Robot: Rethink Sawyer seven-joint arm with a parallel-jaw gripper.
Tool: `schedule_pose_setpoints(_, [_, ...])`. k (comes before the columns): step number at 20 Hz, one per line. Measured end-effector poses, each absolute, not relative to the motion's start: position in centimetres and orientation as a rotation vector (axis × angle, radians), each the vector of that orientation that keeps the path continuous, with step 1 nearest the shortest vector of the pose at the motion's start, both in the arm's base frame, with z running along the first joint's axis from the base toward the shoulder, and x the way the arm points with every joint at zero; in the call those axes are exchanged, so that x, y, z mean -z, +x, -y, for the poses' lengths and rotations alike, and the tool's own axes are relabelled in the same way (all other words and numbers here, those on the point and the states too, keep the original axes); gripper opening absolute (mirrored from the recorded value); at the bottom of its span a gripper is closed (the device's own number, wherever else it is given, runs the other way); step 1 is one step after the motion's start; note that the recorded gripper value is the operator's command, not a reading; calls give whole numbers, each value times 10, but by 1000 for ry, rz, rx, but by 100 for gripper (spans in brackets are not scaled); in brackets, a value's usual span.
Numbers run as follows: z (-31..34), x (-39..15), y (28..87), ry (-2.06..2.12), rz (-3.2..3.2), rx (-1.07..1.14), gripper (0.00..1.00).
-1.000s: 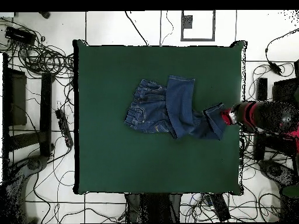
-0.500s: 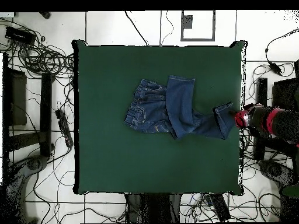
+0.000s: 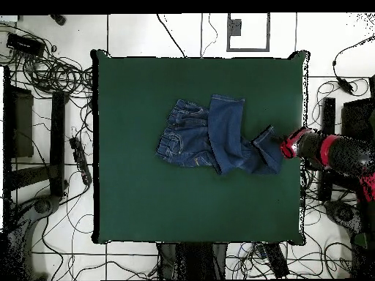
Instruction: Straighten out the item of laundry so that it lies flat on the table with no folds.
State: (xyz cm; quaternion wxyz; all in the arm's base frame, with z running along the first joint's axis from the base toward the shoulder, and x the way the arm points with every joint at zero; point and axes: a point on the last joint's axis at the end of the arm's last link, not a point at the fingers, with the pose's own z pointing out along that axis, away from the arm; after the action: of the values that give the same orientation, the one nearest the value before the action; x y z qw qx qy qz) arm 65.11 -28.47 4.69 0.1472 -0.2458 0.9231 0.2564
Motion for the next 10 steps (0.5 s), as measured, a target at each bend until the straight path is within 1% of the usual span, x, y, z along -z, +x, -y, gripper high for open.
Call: schedule_pose_setpoints(10, [261, -46, 668, -773, -2457, -849, 0])
